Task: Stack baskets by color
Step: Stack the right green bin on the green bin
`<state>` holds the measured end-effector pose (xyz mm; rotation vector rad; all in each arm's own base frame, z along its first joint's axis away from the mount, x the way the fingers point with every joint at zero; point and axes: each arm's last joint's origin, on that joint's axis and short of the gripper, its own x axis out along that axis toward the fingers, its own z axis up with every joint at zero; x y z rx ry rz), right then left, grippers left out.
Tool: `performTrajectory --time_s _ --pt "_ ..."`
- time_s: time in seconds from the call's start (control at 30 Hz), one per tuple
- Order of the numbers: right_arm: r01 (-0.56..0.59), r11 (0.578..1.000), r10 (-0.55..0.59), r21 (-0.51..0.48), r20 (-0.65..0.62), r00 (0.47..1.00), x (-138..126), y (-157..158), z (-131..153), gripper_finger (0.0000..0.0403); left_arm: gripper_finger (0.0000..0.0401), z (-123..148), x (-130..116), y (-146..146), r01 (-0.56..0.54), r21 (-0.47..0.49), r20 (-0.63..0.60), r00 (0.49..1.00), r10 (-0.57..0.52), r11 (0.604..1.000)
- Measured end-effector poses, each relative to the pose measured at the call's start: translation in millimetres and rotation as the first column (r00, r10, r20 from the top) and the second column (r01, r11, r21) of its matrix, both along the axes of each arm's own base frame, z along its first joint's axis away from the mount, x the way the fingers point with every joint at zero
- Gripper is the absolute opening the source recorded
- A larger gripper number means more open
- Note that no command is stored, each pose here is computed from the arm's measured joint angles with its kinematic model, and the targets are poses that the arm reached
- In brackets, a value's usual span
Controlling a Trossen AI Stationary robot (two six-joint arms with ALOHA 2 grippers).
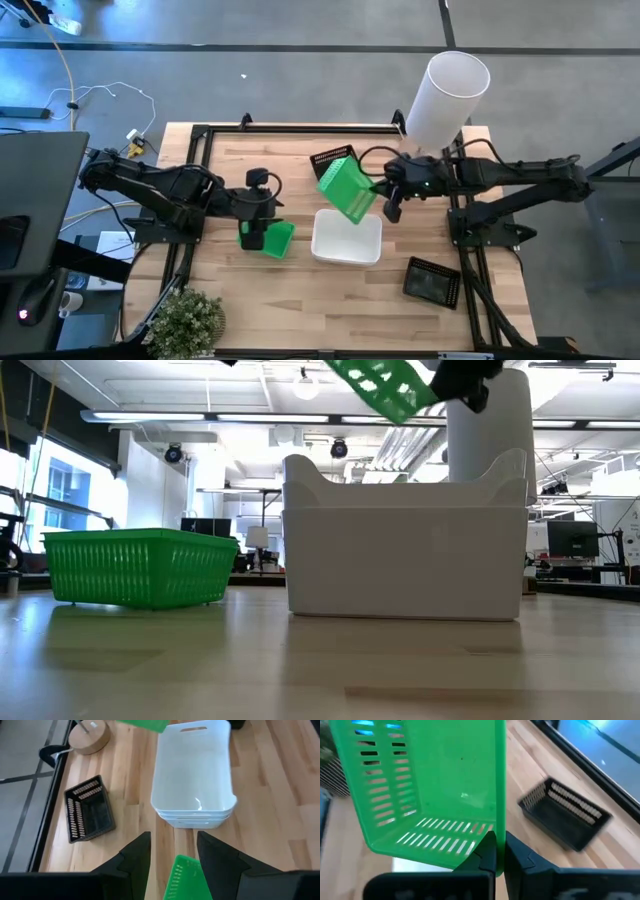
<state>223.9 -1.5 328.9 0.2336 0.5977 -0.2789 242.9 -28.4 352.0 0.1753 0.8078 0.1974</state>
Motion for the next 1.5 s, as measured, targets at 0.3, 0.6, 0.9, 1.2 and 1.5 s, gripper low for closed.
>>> performTrajectory --time_s 0.3,0.6,0.9,1.2,1.5 --pt "-0.038 0.999 0.041 -0.020 0.167 0.985 7.5 18.3 13.8 0.0000 0.0147 -1.4 -4.9 -20.6 0.082 -0.001 -0.021 0.996 -0.082 0.997" --pt "-0.088 0.995 0.098 -0.047 0.273 0.957 20.8 34.3 19.3 0.0000 0.0147 -6.9 -16.6 -37.5 0.102 -0.036 -0.095 0.990 -0.105 0.994" --pt "-0.140 0.990 0.144 -0.035 0.178 0.973 48.5 54.3 27.4 0.0000 0.0147 -7.7 -21.7 -49.7 0.101 -0.079 -0.095 0.990 -0.108 0.992" --pt "-0.094 0.995 0.096 0.018 -0.128 0.987 86.1 64.6 34.8 0.0000 0.0147 -9.4 -28.7 -61.5 0.097 -0.124 -0.112 0.988 -0.111 0.988" --pt "-0.125 0.985 0.153 0.123 -0.258 0.954 122.5 76.0 41.6 0.0000 0.0147 -12.7 -38.4 -68.8 0.039 -0.158 -0.158 0.985 -0.065 0.987"
